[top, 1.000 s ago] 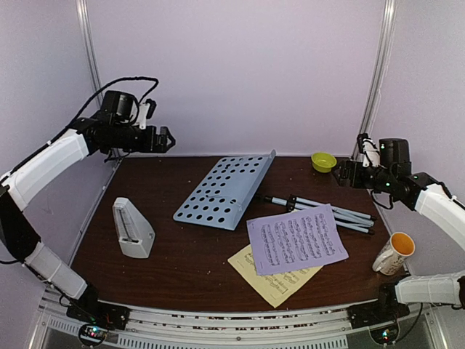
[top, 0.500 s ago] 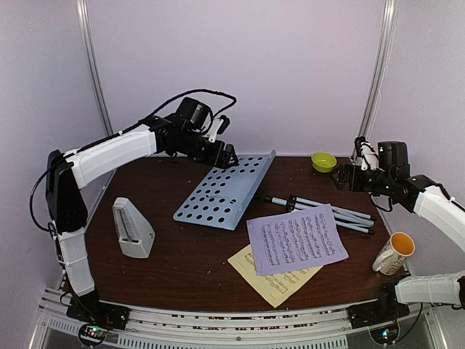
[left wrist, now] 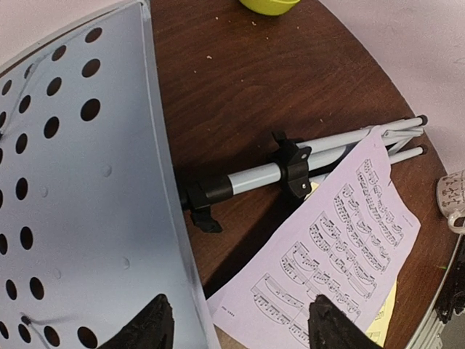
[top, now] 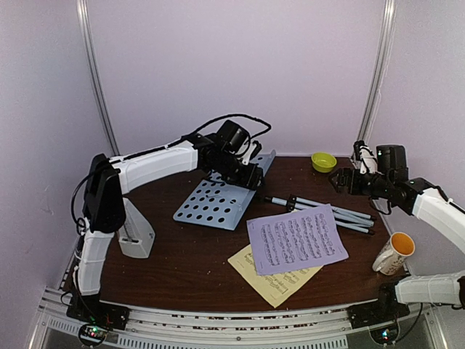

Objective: Set up the instrument practice props

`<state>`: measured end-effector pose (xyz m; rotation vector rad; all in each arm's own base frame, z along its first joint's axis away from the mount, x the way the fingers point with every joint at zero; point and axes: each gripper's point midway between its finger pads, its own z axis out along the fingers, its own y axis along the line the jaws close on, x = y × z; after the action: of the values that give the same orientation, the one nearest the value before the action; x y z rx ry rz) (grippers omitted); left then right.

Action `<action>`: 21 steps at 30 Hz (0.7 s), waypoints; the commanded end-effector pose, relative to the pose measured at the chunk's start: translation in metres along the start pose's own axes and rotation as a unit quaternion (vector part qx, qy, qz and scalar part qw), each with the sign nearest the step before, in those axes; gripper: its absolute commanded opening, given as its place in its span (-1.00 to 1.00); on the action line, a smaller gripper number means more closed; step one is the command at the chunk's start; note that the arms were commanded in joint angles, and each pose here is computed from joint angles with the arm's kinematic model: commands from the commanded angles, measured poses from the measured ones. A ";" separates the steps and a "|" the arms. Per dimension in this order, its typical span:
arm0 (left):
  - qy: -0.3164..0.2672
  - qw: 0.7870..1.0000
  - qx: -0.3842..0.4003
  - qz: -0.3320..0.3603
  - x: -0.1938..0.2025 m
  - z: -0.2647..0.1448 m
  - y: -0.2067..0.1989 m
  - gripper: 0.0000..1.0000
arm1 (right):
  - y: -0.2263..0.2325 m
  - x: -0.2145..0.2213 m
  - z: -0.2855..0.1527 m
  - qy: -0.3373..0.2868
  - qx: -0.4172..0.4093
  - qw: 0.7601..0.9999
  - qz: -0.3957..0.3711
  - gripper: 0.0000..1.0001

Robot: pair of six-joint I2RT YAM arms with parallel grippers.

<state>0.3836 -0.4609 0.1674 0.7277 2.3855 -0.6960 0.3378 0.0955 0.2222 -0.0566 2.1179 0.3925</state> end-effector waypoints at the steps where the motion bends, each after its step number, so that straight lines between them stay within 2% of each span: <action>1: -0.006 1.000 0.008 -0.007 -0.006 0.014 -0.009 0.21 | 0.003 -0.001 0.000 -0.007 -0.006 1.000 0.000 1.00; 8: 0.005 1.000 0.012 -0.014 0.001 0.033 -0.013 -0.08 | 0.002 0.003 0.003 -0.004 -0.006 1.000 0.003 1.00; 21: 0.018 0.998 -0.022 -0.049 0.013 0.064 0.004 -0.39 | 0.001 0.006 0.004 -0.002 -0.005 1.000 0.004 1.00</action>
<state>0.3982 -0.4779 0.1218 0.6365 2.4725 -0.6567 0.3373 0.0954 0.2153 -0.0527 2.1229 0.3939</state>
